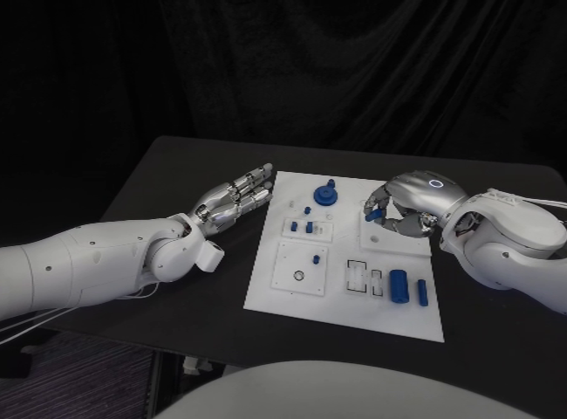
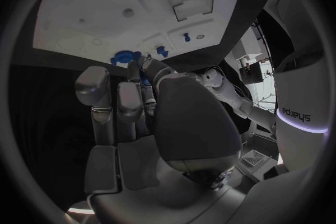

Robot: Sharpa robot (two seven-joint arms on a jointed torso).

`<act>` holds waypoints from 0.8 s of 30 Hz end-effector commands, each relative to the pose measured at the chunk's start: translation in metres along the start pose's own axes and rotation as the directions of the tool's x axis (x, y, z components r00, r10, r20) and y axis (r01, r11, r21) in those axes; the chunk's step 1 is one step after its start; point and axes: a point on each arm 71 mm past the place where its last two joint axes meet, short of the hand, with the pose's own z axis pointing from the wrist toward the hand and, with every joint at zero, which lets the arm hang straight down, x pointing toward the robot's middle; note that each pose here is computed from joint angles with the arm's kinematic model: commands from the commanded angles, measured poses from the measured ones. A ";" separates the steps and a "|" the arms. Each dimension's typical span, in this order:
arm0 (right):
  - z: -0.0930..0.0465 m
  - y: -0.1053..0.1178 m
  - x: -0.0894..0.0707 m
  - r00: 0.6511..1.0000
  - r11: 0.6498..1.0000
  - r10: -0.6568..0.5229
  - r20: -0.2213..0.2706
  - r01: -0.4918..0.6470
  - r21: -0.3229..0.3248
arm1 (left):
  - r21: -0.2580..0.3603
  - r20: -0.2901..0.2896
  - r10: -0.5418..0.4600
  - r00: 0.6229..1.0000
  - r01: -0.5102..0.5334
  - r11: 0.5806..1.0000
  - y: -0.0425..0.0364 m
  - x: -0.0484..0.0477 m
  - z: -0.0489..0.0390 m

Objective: Assemble the parts on the task board

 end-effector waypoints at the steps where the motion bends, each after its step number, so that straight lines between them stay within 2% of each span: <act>1: 0.000 0.012 -0.004 1.000 1.000 0.003 -0.002 -0.003 -0.025 | 0.020 -0.006 -0.013 1.000 0.013 1.000 -0.0009 0.0023 0.0013; 5: 0.005 0.035 0.000 0.999 0.997 0.005 -0.044 -0.008 -0.077 | 0.019 -0.008 -0.014 1.000 0.014 1.000 -0.0004 0.0025 0.0022; 10: 0.019 0.069 0.015 0.996 0.985 -0.017 -0.089 0.001 -0.171 | 0.014 -0.011 -0.015 1.000 0.015 1.000 0.0003 0.0030 0.0030; 18: 0.038 0.102 0.040 0.992 0.964 -0.038 -0.119 0.005 -0.266 | 0.031 -0.012 -0.016 1.000 0.017 0.999 -0.0011 0.0041 0.0028; 24: 0.047 0.117 0.055 0.990 0.952 -0.048 -0.136 0.004 -0.306 | 0.035 -0.013 -0.017 1.000 0.018 0.999 -0.0015 0.0047 0.0027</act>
